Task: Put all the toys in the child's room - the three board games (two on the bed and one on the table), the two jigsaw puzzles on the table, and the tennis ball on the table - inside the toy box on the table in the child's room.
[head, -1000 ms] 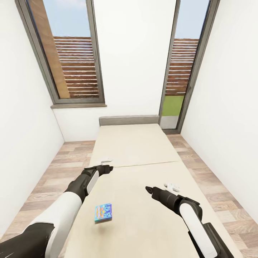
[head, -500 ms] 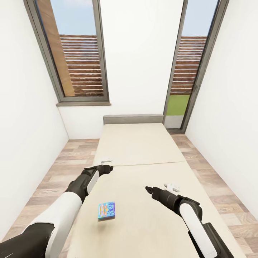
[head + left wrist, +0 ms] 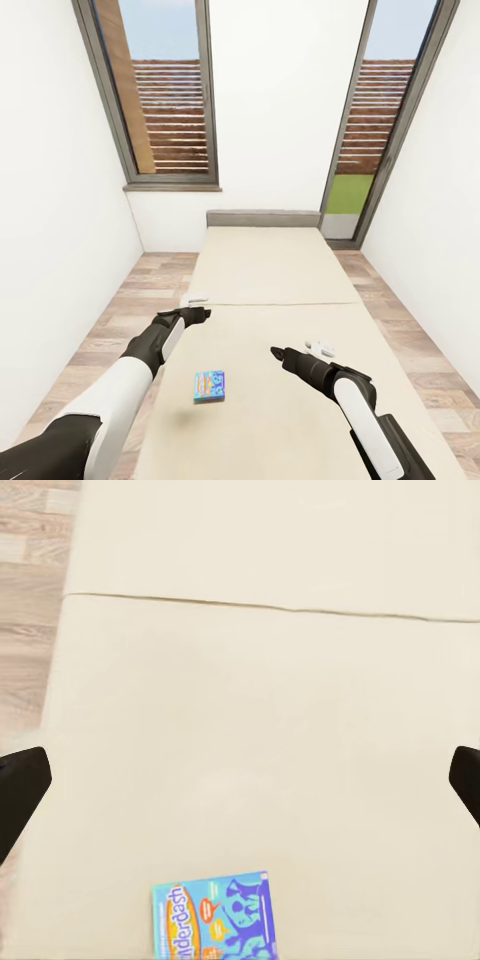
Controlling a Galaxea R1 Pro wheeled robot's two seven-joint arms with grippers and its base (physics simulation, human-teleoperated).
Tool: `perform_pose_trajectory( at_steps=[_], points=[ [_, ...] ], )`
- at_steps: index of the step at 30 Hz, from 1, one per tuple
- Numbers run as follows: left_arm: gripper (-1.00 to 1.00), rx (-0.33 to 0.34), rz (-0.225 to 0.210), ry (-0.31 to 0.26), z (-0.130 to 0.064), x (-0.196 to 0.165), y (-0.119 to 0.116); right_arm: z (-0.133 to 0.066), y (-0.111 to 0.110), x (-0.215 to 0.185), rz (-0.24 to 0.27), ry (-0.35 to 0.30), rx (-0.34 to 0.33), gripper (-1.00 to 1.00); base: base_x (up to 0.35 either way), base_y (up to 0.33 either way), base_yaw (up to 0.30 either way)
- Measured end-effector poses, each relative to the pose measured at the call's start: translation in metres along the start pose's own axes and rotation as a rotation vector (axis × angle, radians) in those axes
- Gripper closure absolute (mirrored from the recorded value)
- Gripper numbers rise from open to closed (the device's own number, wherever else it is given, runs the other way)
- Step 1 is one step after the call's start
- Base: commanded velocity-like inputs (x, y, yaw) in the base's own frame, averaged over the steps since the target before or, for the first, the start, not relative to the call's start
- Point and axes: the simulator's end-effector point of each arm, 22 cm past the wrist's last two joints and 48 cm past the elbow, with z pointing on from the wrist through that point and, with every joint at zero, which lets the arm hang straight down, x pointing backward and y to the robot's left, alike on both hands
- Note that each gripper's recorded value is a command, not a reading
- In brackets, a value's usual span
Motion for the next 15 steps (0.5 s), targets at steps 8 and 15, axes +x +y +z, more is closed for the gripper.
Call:
perform_pose_trajectory(
  at_steps=[8, 15],
  points=[
    [-1.00, -0.001, 0.002, 0.012, 0.005, 0.007, 0.000, 0.003, -0.003, 0.003, 0.004, 0.009, 0.004, -1.00, 0.000, 0.000, 0.129],
    [-1.00, -0.001, 0.003, 0.024, 0.009, 0.013, 0.000, 0.007, -0.006, 0.007, 0.008, 0.019, 0.009, -1.00, 0.000, 0.000, 0.066]
  ],
)
